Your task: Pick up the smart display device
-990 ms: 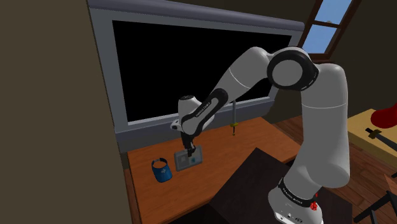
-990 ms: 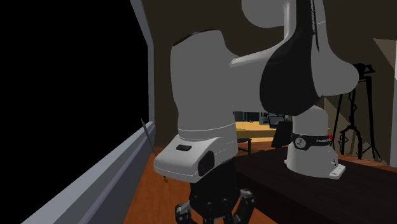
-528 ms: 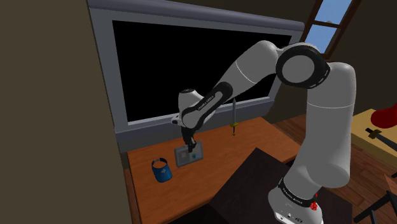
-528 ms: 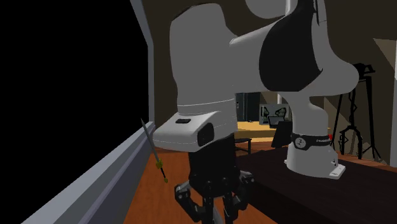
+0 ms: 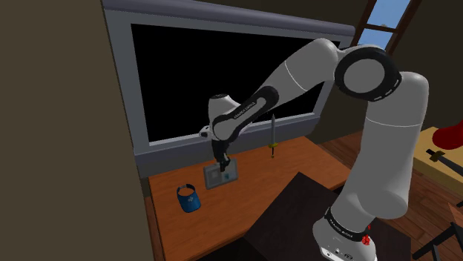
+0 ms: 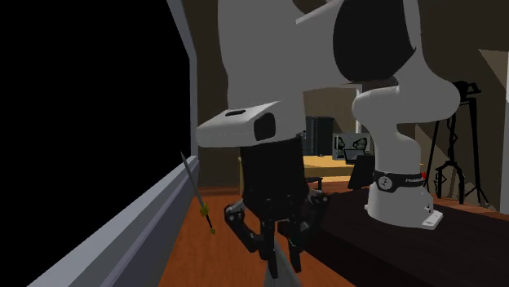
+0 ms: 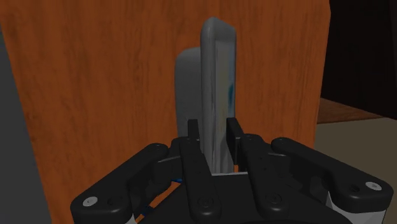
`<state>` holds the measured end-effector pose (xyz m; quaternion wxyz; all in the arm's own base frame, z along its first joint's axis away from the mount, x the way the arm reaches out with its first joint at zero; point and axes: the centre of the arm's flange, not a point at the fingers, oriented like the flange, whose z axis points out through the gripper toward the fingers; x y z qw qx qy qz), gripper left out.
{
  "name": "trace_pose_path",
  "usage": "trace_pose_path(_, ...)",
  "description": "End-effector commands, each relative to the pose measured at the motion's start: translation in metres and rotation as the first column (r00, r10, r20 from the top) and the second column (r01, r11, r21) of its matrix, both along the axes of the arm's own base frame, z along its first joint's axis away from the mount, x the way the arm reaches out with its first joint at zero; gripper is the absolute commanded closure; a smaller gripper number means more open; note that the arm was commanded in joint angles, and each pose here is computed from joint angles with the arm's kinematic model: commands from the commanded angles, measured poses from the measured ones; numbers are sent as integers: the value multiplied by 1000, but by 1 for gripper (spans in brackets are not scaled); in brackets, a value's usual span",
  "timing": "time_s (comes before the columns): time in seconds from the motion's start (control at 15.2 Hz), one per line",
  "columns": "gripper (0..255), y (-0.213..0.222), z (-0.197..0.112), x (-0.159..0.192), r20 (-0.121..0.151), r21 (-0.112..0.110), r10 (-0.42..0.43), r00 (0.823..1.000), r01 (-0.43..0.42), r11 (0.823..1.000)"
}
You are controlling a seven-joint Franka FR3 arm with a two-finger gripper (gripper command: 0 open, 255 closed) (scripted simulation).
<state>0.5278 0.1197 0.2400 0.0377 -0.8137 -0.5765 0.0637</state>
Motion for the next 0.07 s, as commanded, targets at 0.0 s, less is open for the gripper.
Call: trace_pose_path(0.0,255,0,3,0,0,0,0,1000,0,1000)
